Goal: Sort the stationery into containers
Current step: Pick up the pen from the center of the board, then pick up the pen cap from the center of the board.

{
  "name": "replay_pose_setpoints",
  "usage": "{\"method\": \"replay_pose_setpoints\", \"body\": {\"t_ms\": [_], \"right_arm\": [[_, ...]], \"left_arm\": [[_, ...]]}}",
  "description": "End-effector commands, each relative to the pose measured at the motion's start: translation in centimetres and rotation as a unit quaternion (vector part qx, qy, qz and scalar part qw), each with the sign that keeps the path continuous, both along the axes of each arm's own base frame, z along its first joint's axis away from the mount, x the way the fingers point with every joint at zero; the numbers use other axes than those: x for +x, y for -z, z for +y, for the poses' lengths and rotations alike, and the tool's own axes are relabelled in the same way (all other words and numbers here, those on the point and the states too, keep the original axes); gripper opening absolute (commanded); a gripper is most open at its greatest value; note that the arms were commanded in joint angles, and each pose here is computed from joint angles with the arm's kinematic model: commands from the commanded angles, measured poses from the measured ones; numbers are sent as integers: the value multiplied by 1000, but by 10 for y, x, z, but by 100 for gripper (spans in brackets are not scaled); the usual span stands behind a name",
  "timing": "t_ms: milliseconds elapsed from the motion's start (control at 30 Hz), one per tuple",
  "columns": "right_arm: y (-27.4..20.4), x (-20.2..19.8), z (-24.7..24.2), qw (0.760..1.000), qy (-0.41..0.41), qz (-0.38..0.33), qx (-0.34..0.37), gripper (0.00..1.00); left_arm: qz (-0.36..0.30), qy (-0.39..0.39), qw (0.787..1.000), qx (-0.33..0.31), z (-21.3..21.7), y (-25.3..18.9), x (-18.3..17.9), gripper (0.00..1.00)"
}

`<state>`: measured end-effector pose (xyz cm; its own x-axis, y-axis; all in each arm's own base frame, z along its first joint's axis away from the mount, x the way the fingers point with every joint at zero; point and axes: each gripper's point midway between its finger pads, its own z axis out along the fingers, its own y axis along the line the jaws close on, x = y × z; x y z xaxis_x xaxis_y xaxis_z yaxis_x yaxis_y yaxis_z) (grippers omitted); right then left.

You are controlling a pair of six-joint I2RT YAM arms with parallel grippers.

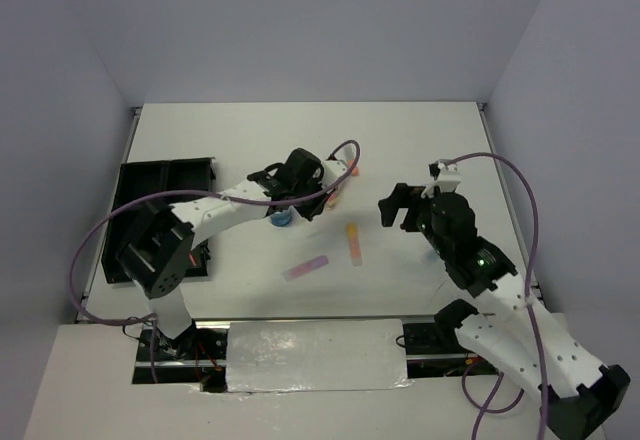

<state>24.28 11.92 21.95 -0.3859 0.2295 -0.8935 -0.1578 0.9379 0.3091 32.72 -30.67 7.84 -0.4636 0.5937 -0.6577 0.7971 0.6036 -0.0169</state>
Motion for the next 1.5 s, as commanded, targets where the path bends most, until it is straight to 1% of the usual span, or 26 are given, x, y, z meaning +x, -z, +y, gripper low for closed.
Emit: {"method": "replay_pose_setpoints", "body": {"t_ms": [0,33,67,133,167,200,233,267,300,333,367,400,433,467,500,600,633,667,733,800,967,1067,1167,1367,1467], "right_arm": [[7,30,11,1000,-16,2,14,95],[10,36,12,1000,-23,3,4,95],[11,44,13,1000,-28,2,-1,94],[24,63,10,999,-25,32,-30,93],[30,69,7,998,-20,47,-43,91],[37,85,1,996,-11,68,-54,90],[43,89,2,995,-26,82,-60,89],[51,94,-1,992,-28,101,-65,85],[59,106,-2,990,-29,123,-71,82],[65,113,-9,987,-30,136,-76,80],[76,111,-8,982,-40,165,-86,73],[85,121,-8,977,-42,186,-98,71],[92,123,-10,972,-45,201,-114,66],[99,121,-10,966,-51,222,-122,63],[107,126,-9,963,-56,233,-126,63],[118,134,-8,955,-63,252,-140,61],[122,135,-9,953,-62,258,-144,60],[134,133,-11,946,-64,279,-152,59],[140,136,-11,940,-68,292,-160,55],[152,134,-14,932,-64,312,-174,54],[166,124,-10,920,-88,335,-185,53],[175,119,-6,911,-107,350,-192,53],[184,122,-8,903,-107,361,-207,53],[196,123,-9,894,-104,378,-216,49],[197,121,-7,892,-107,380,-218,44]], "left_arm": [[-45,-22,997,-58,-10,-70,-2,0],[-42,-47,996,-59,-6,-75,-3,0],[-49,-61,995,-70,-3,-89,-5,0],[-43,-111,990,-81,6,-100,-6,0],[-47,-137,986,-82,16,-111,-10,0],[-35,-176,979,-94,23,-115,-13,0],[-38,-197,975,-96,31,-121,-15,0],[-47,-210,970,-116,39,-139,-22,0],[-33,-225,966,-121,46,-138,-32,0],[-33,-234,963,-131,52,-145,-39,0],[-42,-231,958,-163,59,-167,-52,0],[-29,-231,959,-164,64,-160,-64,0],[-27,-222,960,-171,67,-164,-73,0],[-30,-207,960,-185,72,-175,-89,0],[-17,-188,966,-175,75,-165,-102,0],[-8,-138,974,-179,80,-162,-131,0],[-5,-125,975,-184,81,-162,-137,0],[-5,-114,976,-188,84,-159,-145,0],[-5,-77,976,-202,82,-159,-157,0],[-9,-51,976,-211,84,-154,-167,0],[-13,-30,974,-225,82,-152,-175,0],[-3,-19,974,-225,79,-148,-178,0],[4,-11,974,-227,77,-146,-180,0],[5,1,972,-236,75,-150,-185,0],[-1,5,970,-242,75,-153,-186,0]]}}
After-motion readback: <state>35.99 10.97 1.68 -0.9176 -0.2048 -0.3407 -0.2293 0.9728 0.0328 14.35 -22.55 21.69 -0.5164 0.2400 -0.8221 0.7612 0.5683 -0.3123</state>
